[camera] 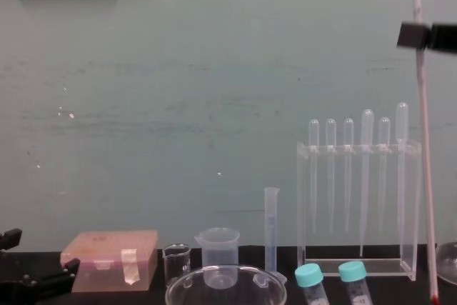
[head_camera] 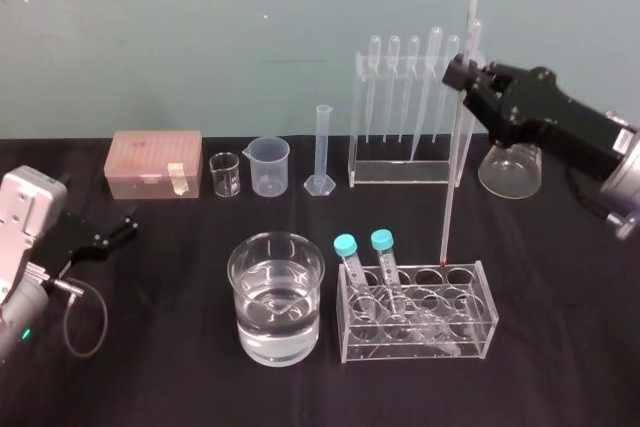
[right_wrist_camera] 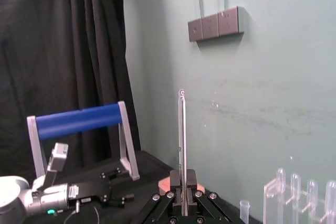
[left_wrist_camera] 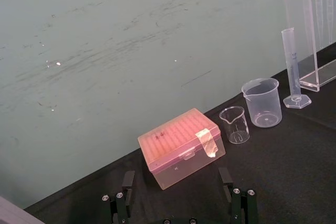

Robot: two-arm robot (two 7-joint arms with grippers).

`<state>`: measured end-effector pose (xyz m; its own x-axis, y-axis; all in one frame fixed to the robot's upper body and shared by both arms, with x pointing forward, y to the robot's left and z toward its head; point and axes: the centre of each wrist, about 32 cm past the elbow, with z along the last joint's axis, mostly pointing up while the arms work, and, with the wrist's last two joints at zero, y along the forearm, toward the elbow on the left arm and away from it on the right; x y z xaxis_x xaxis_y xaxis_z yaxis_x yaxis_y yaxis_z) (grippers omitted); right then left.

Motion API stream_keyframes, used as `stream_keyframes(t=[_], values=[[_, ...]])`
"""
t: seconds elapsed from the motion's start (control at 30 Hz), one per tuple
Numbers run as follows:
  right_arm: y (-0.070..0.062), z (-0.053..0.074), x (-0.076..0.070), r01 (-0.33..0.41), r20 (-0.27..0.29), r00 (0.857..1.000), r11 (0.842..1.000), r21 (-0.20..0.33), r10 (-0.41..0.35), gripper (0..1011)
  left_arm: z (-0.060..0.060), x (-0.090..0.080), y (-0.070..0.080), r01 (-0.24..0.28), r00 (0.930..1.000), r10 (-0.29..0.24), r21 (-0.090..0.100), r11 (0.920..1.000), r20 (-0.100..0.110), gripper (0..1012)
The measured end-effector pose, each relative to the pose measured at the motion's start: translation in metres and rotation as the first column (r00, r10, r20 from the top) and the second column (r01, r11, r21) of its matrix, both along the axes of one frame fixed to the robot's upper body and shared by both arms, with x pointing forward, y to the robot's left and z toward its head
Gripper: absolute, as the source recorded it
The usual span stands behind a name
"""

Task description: Hold the thermometer with one hand and immerse one end into the beaker, then reinsert it into the test tube rack.

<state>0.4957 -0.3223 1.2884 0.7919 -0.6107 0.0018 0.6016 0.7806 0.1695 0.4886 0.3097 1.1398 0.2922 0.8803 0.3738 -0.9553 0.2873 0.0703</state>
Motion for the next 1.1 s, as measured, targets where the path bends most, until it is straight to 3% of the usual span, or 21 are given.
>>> stream_keyframes(t=[0.7,1.1], values=[[0.013,-0.035,0.018,-0.011,-0.048,0.999,0.999,-0.051,0.009,56,0.000,0.000,0.000,0.000,1.0000,0.000,0.000,1.0000,0.000,1008],[0.016,-0.045,0.020,-0.008,-0.060,0.998,0.998,-0.059,0.005,56,0.000,0.000,0.000,0.000,1.0000,0.000,0.000,1.0000,0.000,1008]])
